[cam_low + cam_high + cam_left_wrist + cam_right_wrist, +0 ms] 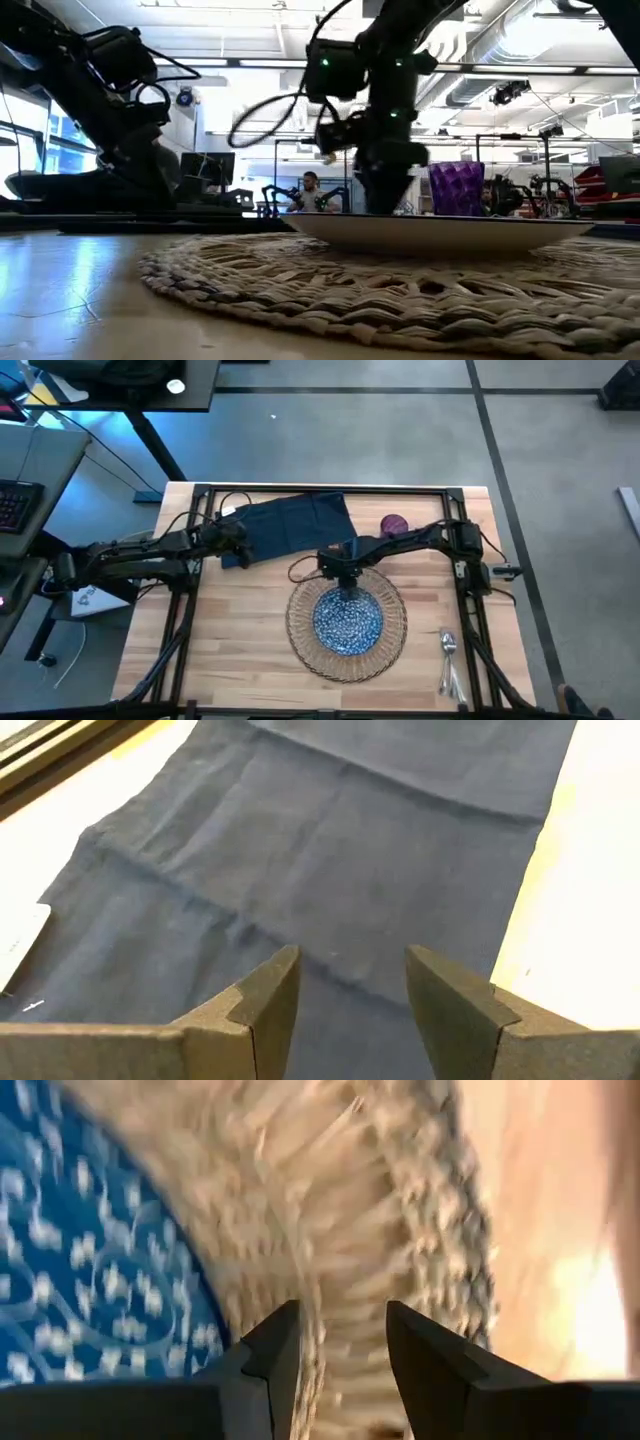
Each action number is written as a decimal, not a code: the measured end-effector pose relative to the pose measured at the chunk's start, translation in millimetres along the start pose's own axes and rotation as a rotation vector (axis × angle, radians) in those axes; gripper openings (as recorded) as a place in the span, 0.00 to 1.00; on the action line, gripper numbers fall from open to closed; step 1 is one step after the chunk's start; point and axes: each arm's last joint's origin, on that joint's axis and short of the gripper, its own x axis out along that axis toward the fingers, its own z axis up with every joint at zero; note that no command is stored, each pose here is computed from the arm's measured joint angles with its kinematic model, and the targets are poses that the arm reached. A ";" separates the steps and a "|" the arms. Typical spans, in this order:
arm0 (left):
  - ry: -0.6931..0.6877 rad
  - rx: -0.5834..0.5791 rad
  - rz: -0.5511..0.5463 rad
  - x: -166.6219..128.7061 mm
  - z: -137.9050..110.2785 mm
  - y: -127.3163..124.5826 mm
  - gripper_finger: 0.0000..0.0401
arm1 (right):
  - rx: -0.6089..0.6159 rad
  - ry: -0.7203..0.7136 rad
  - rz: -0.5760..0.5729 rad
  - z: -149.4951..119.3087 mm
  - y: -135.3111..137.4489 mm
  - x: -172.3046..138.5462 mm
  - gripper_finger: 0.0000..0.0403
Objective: Set table place
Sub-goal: Move the table mat to the bottom right of the table, then fold the blue table napkin
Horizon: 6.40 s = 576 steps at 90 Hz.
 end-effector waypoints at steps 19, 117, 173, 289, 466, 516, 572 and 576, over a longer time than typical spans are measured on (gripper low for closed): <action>-0.005 -0.002 -0.001 0.0 0.6 -0.1 0.41 | 0.037 -0.247 -0.005 23.8 -1.6 -1.7 0.29; 0.077 0.003 0.028 -0.3 -7.5 2.0 0.41 | -0.024 0.356 0.000 -30.8 46.9 12.5 0.29; -0.245 0.253 -0.301 0.8 -3.4 -35.0 0.41 | -0.148 -0.326 -0.319 34.0 -15.2 -11.3 0.29; -0.304 0.270 -0.219 59.1 -18.2 -69.8 0.41 | -0.289 -0.403 -0.578 53.7 -15.1 51.9 0.01; -0.578 0.139 -0.278 -9.5 19.1 -53.7 0.41 | -0.540 -0.362 -0.786 69.7 -57.5 70.2 0.35; -0.527 0.062 -0.195 -19.1 14.0 -36.3 0.41 | -0.394 -0.477 -0.780 91.1 -23.4 53.4 0.35; -0.554 0.016 -0.229 -23.9 16.0 -35.0 0.41 | 0.229 -0.736 -0.453 88.8 -59.8 59.8 0.35; -0.551 -0.004 -0.238 -24.2 16.0 -34.5 0.41 | 0.263 -0.764 -0.449 89.7 -61.7 61.0 0.35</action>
